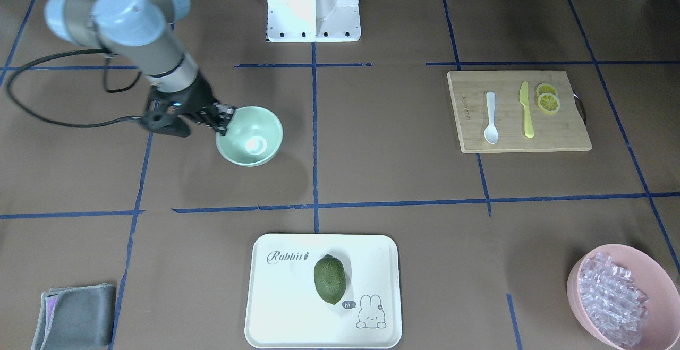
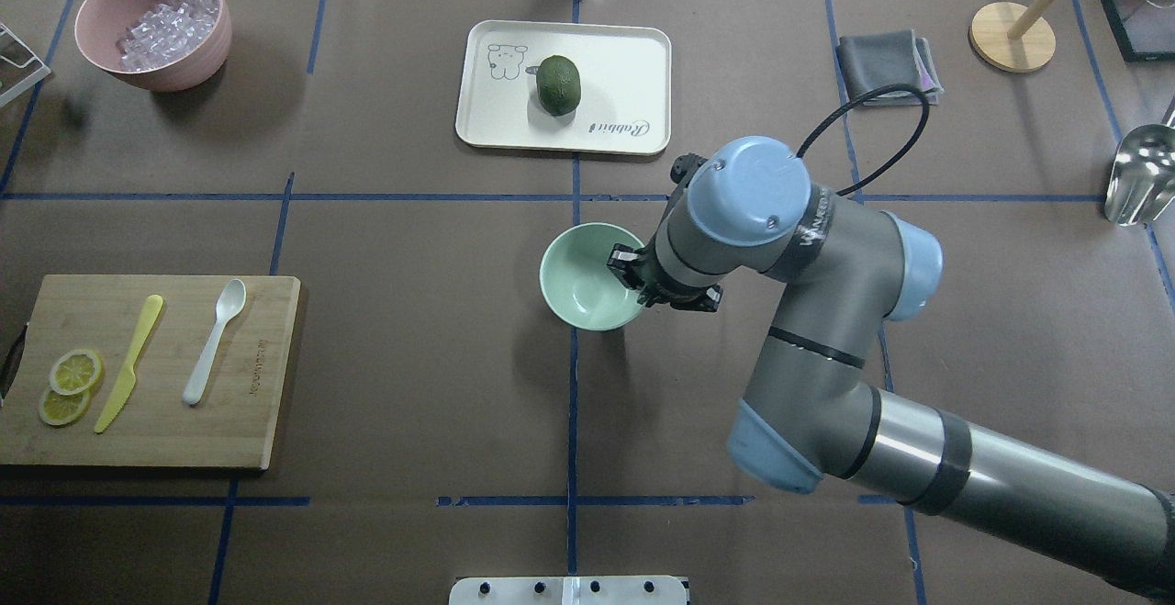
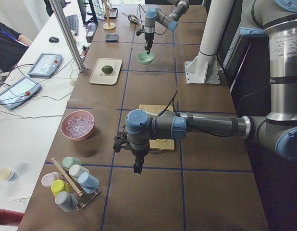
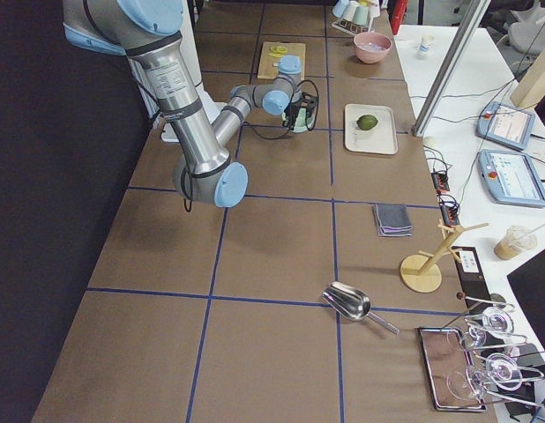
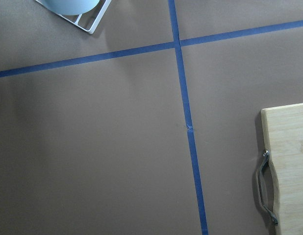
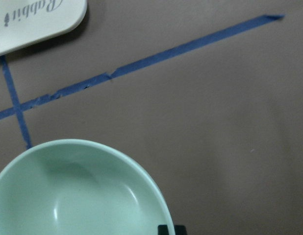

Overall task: Place spoon in bowl
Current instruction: 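Grip the bowl rim with the right gripper and slide it toward the table center, then release the bowl and withdraw the right arm to its rest pose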

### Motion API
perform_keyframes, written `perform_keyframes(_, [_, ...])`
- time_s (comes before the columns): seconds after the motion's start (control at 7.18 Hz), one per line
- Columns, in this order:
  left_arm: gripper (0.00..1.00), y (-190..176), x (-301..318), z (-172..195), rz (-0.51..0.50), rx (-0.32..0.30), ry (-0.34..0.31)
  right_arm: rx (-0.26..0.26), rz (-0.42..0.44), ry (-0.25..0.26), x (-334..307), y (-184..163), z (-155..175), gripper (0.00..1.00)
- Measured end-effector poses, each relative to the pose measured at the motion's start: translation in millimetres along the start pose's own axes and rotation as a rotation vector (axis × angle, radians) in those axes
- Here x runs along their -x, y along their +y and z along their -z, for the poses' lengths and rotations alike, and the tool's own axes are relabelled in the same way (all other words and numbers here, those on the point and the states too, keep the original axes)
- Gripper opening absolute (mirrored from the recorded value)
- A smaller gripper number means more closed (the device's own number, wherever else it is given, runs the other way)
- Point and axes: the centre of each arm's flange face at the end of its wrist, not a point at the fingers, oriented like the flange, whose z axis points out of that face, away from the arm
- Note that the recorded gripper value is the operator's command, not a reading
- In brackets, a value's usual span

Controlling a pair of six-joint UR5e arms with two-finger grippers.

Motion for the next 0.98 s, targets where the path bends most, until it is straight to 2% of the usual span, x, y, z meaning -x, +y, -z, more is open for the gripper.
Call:
perform_keyframes(0.14, [1.0,0,0,0,-0.001,-0.001,0.0,-0.004,-0.009,0.007,14,13,-12,0.0])
perform_keyframes(0.28, [1.0,-1,0,0,-0.001,-0.001,0.001,-0.006,-0.01,0.016,18,19,-19,0.05])
perform_keyframes(0.56, [1.0,0,0,0,0.0,-0.001,0.001,-0.011,-0.008,0.029,17,22,-27,0.72])
perform_keyframes(0.7, [1.0,0,0,0,0.0,-0.001,0.001,-0.012,-0.006,0.032,17,21,-29,1.0])
perform_keyframes(0.98, [1.0,0,0,0,0.0,-0.001,0.001,-0.014,-0.001,0.024,19,20,-24,1.0])
